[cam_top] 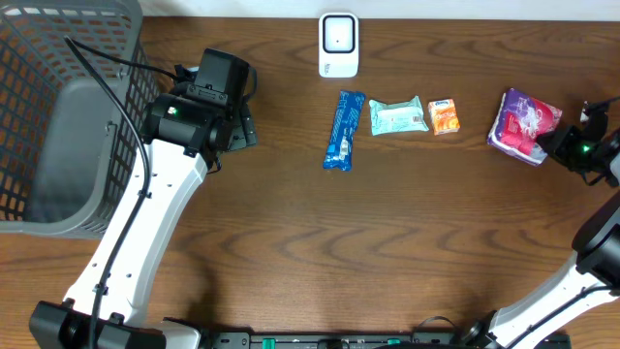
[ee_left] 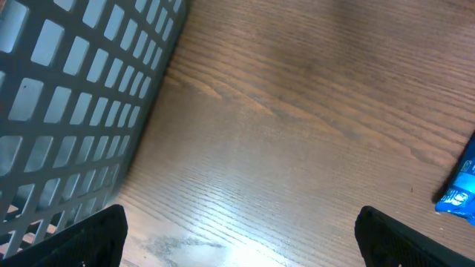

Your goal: Scan the item barcode

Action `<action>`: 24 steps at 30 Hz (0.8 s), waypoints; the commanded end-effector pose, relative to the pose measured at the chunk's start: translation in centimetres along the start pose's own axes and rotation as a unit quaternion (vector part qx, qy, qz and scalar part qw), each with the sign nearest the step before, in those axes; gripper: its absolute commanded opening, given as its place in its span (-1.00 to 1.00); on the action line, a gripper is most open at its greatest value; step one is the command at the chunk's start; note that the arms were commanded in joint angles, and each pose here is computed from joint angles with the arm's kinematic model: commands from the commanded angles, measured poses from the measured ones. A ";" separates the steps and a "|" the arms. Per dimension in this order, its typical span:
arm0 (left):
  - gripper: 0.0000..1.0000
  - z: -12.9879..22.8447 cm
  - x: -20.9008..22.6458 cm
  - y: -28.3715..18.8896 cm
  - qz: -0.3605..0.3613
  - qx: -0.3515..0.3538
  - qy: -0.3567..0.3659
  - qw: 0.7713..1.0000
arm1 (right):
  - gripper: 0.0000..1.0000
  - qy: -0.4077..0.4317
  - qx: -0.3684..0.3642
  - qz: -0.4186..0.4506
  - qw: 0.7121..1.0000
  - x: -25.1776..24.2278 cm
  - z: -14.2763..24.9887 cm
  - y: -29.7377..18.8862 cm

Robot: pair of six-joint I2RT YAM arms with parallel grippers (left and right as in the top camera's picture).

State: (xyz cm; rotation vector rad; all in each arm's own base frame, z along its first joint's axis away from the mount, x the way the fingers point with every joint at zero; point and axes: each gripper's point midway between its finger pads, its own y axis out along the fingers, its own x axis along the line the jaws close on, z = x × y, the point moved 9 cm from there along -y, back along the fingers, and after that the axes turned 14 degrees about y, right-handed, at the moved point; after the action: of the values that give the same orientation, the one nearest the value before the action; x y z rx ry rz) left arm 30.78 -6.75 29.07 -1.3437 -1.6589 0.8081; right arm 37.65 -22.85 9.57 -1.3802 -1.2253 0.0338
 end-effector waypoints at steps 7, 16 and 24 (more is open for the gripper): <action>0.96 0.0 0.1 0.0 -0.004 0.001 -0.005 1.000 | -0.98 0.064 0.045 -0.179 0.981 3.4 0.5 1.4; 0.96 0.0 0.1 0.0 -0.004 0.001 -0.005 1.000 | -0.97 -0.038 0.023 -0.209 0.977 12.2 0.7 -0.6; 0.96 0.0 0.1 0.0 -0.004 0.001 -0.005 1.000 | -0.98 -0.057 -0.060 -0.108 0.991 16.0 0.8 -5.1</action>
State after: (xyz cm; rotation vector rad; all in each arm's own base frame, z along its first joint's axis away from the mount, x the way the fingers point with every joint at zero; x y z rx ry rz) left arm 30.78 -6.75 29.07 -1.3437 -1.6589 0.8081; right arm 41.38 -13.15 22.43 -1.2341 -1.5635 -0.1387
